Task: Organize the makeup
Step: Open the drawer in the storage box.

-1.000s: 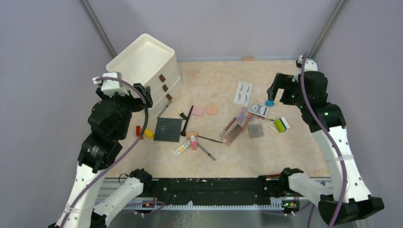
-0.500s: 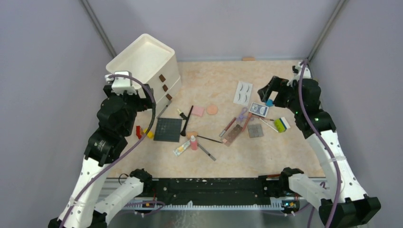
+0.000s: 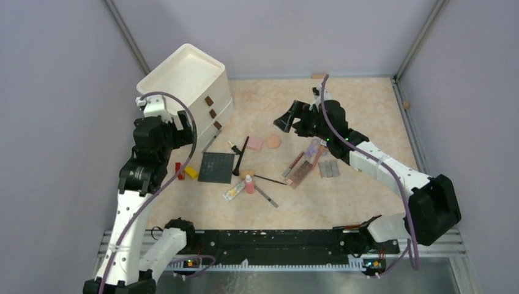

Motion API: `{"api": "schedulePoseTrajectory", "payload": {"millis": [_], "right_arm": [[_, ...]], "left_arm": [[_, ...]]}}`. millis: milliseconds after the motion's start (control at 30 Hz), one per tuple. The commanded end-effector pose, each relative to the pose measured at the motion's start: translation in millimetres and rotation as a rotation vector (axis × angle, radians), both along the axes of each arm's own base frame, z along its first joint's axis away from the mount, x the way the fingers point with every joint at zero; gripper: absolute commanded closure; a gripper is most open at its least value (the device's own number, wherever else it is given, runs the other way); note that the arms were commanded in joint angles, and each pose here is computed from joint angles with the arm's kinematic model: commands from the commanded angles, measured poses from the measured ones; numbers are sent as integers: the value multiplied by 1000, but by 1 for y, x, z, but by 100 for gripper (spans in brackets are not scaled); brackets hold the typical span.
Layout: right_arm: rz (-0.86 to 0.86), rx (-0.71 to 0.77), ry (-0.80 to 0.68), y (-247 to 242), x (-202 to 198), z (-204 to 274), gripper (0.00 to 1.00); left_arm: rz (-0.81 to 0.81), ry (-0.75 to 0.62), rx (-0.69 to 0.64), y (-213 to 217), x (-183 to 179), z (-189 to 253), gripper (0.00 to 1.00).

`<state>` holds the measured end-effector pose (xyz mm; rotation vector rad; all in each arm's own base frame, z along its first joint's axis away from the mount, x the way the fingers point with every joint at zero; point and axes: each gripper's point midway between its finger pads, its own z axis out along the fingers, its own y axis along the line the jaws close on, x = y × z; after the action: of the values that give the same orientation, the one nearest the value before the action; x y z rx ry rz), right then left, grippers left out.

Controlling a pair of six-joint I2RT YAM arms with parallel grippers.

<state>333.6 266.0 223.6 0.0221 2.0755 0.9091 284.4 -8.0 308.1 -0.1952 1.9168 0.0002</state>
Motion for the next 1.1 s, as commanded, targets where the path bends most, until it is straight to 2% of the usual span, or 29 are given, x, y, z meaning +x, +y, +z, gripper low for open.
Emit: {"api": "schedulePoseTrajectory", "payload": {"millis": [0, 67, 200, 267, 467, 767, 967, 1067], "right_arm": [[61, 286, -170, 44, 13, 61, 9], [87, 344, -188, 60, 15, 67, 9], [131, 412, -182, 94, 24, 67, 14], [150, 443, -170, 110, 31, 64, 17], [182, 533, -145, 147, 41, 55, 19], [254, 678, -153, 203, 47, 57, 23], [249, 825, -125, 224, 67, 53, 26], [248, 837, -103, 234, 76, 45, 29]], "left_arm": [[33, -86, -7, 10, -26, 6, 1], [29, -156, -9, 12, -40, 17, 1], [39, -138, -13, 14, -50, 7, 1], [20, -123, -24, 10, -50, -4, 1], [-34, -73, -41, -1, -45, -36, 1], [-32, -83, -39, 0, -45, -36, 1], [-36, -94, -36, 0, -47, -34, 1], [-38, -92, -35, -1, -47, -35, 1]]}}
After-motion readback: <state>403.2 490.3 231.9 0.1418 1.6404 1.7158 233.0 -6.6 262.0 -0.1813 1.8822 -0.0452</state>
